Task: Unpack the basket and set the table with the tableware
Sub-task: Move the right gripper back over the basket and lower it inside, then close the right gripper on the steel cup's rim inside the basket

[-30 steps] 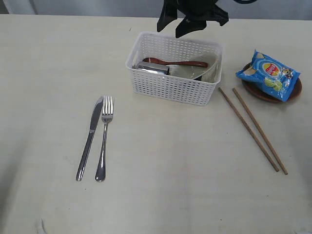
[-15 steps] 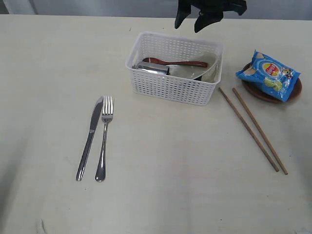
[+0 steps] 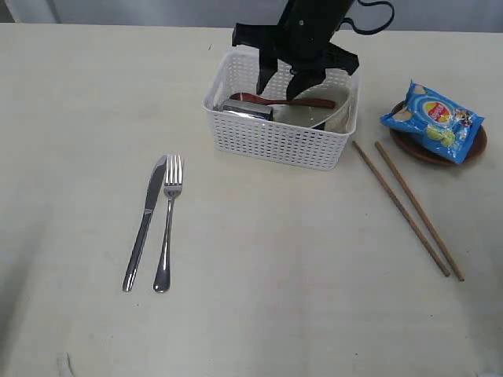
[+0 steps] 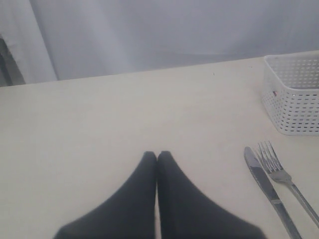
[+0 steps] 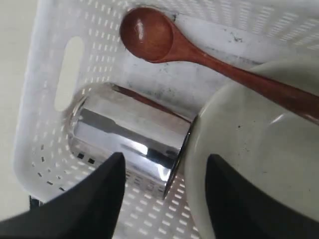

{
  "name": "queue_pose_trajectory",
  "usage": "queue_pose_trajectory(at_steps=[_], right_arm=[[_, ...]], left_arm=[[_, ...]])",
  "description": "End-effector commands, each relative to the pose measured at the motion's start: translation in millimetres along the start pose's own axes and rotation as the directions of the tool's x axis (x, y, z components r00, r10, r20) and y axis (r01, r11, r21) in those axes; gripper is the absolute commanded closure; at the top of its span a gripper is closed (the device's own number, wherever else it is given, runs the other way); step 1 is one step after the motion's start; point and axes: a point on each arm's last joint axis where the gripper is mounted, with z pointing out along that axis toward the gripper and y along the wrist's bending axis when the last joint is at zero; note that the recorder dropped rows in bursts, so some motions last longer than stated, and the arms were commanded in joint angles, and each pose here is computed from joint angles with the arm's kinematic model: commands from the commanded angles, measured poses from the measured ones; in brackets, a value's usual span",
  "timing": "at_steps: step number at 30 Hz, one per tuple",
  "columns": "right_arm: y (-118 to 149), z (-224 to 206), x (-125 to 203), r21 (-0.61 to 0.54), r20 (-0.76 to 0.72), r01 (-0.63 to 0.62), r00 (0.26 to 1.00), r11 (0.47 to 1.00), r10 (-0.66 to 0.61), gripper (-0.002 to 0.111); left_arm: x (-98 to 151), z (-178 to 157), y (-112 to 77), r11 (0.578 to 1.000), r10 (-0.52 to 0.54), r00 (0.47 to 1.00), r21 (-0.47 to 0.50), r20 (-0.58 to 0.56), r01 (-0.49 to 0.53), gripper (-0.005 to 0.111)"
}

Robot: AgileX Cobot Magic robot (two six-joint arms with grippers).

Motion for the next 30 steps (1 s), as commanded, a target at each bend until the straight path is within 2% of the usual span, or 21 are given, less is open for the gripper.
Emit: queue_pose_trajectory(at_steps=[1, 3, 20, 27, 30], right_arm=[[-1.0, 4.5, -0.8, -0.002, -0.007, -0.007, 1.0, 1.0, 0.007, 0.051], [-0.9, 4.5, -1.2, -0.003, -0.002, -0.007, 1.0, 1.0, 0.007, 0.047], [-6.6, 37.9, -0.3, 0.001, -0.063, -0.037, 0.997, 0.999, 0.037, 0.046], [0.0, 41.2, -1.6, -0.078, -0.059, -0.065, 0.996, 0.995, 0.061, 0.046], [-1.0, 41.3, -0.7, -0.067, -0.068, -0.059, 0.996, 0.996, 0.055, 0.047]], left_arm=[[-0.3, 0.0, 0.2, 1.0, -0.001, 1.0, -0.003, 0.009, 0.001, 0.107], [-0.3, 0.0, 0.2, 1.0, -0.001, 1.0, -0.003, 0.009, 0.001, 0.107], [-0.3, 0.0, 0.2, 1.0, -0.001, 1.0, -0.003, 0.009, 0.001, 0.107], [-0.3, 0.0, 0.2, 1.0, -0.001, 1.0, -0.003, 0.009, 0.001, 0.107], [-0.3, 0.0, 0.2, 1.0, -0.001, 1.0, -0.003, 0.009, 0.001, 0.107]])
